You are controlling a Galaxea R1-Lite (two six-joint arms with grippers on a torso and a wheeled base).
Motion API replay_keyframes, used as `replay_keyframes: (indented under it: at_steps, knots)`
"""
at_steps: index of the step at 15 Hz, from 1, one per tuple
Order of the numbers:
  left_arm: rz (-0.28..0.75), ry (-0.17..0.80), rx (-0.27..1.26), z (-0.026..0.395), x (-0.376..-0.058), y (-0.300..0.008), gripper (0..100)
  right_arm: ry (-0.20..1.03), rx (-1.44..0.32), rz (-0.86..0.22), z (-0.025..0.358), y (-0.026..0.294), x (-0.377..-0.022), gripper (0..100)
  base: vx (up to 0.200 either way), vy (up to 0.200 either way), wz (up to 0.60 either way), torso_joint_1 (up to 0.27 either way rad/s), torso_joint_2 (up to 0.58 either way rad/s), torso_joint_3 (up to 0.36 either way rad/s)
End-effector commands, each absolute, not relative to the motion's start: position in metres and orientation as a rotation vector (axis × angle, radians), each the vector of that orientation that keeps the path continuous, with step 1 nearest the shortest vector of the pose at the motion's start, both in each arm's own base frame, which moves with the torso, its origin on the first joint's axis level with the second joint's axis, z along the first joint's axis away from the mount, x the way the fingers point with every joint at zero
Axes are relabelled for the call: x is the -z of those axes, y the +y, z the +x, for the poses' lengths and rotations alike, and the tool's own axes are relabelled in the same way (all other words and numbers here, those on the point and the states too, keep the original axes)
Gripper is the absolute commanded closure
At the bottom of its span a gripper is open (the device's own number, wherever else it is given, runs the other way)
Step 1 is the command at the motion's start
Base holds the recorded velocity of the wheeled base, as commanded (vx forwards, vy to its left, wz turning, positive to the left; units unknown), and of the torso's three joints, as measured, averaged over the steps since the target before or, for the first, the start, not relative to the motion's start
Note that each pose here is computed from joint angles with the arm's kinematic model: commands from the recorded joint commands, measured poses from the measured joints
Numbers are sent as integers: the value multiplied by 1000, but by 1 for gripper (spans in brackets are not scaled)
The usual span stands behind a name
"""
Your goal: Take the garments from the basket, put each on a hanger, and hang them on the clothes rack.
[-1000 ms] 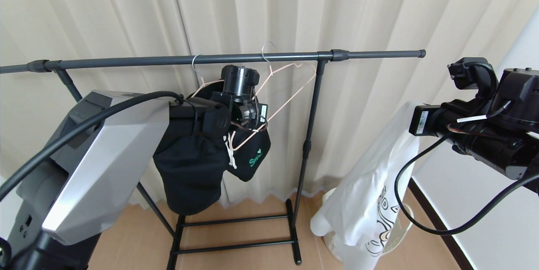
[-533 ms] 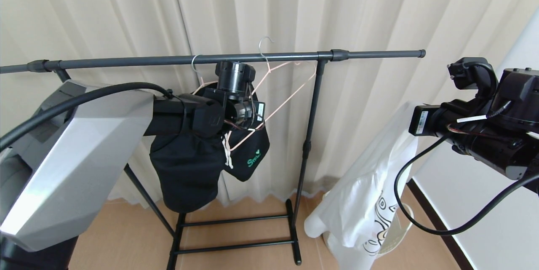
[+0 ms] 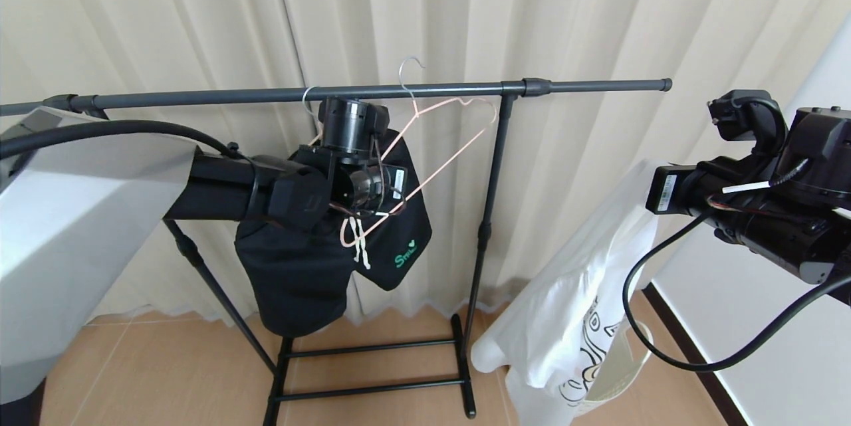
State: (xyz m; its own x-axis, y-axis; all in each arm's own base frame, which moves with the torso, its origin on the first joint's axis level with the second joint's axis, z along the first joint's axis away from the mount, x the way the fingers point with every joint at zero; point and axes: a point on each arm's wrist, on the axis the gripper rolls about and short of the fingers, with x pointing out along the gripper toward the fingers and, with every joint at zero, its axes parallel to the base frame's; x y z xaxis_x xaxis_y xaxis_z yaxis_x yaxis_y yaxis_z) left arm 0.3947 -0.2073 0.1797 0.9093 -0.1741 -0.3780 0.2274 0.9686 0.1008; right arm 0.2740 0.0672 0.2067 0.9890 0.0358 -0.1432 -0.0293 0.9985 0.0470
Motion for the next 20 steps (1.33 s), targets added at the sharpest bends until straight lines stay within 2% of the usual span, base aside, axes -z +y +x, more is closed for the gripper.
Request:
replay_keyframes:
  at_steps: [1,8,9,13,17,20]
  knots:
    - [162,357,207,378,-184,-195,100,145,-33,45,274,67,-207,100,0,0,0,0,0,0]
    - [239,296,218,331,-169,-169,100,154,-49,41,272,72,-204,100,0,0,0,0,0,0]
    - [283,277,234,300,-162,-154,100,152,-49,40,273,72,-205,100,0,0,0,0,0,0]
    - [322,261,262,251,-146,-133,100,138,-84,7,271,82,-208,100,0,0,0,0,0,0]
    - [318,230,308,206,-144,-121,100,115,-140,-46,293,107,-212,100,0,0,0,0,0,0]
    - [335,239,348,183,-140,-115,100,138,-105,-61,307,114,-202,100,0,0,0,0,0,0]
